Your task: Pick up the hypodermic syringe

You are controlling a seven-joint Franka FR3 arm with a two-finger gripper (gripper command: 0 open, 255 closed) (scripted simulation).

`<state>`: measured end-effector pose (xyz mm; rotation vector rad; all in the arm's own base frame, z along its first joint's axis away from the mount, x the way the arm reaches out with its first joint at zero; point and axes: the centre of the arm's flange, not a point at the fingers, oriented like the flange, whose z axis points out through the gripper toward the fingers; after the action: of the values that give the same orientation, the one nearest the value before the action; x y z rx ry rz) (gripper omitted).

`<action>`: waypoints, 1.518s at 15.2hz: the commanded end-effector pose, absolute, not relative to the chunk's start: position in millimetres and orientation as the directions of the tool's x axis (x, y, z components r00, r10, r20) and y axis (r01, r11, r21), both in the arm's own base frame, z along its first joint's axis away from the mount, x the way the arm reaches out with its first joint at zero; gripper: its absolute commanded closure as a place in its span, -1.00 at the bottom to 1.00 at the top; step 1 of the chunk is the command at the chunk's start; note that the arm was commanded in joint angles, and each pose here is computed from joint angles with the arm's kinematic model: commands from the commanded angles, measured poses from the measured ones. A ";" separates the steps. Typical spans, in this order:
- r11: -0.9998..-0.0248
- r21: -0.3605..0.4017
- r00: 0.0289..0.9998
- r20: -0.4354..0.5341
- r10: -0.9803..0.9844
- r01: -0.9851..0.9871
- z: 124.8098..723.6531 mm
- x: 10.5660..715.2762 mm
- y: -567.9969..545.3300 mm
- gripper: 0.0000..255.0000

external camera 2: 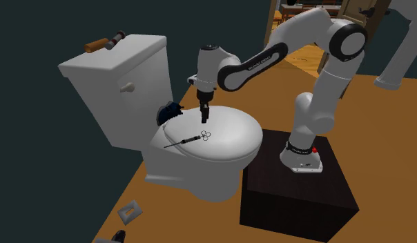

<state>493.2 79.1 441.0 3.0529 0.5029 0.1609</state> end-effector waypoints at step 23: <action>-0.884 0.058 0.878 0.102 0.467 0.464 323.4 571.9 142.0 1.00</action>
<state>572.7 140.8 325.9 3.0126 0.7442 0.1838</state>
